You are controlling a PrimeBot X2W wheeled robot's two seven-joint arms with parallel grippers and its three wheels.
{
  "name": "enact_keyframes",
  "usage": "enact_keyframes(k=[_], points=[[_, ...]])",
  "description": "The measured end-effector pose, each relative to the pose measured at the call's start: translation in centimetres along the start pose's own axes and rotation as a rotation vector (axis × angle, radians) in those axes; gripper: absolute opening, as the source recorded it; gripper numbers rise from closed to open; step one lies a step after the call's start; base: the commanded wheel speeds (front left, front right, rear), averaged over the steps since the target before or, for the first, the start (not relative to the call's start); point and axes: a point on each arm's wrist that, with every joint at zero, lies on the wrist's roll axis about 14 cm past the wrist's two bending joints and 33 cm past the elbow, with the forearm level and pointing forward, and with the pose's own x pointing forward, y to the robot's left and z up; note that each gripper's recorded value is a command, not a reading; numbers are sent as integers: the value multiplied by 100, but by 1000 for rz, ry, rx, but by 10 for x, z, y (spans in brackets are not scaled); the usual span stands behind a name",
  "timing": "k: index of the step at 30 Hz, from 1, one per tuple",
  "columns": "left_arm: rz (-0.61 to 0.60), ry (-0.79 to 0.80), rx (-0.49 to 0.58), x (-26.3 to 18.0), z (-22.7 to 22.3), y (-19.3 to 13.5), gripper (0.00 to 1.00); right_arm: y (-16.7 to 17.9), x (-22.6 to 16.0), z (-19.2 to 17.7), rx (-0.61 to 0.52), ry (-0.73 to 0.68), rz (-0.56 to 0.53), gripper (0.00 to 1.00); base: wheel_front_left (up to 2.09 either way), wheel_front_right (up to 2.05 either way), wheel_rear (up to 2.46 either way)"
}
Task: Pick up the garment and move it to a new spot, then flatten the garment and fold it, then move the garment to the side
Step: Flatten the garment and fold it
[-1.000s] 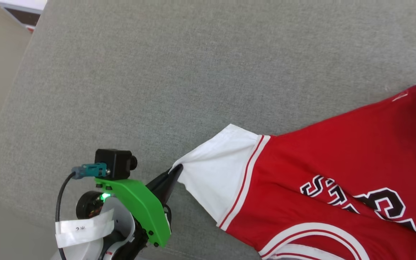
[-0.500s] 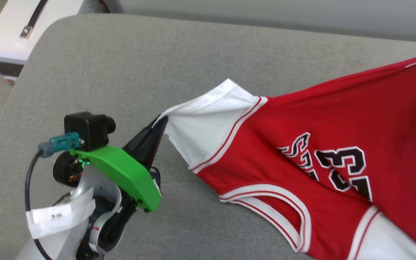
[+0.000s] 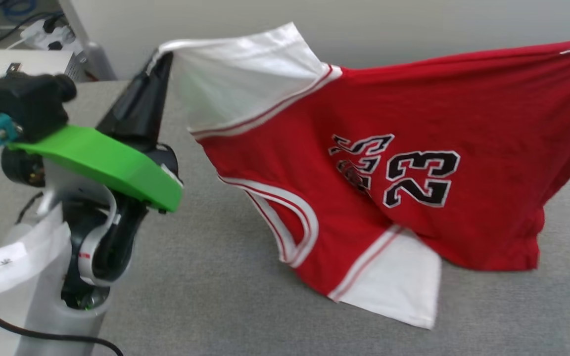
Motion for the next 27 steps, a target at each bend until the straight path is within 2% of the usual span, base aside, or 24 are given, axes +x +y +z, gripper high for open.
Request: enact_keyframes(k=[4, 14, 20, 27], points=[[-19, -141, 7, 10, 40, -13, 0, -9, -25, 22, -8, -83, -35, 0, 0, 0, 0], [-87, -338, 51, 23, 96, -45, 0, -24, -66, 53, -2, -225, -104, 0, 0, 0, 0], [-114, -365, 135, 37, 111, -46, 0, -27, -63, 61, -11, -267, -117, 0, 0, 0, 0], [-128, -333, 291, 66, 119, -32, 0, -32, -40, 77, -32, -299, -117, 0, 0, 0, 0]])
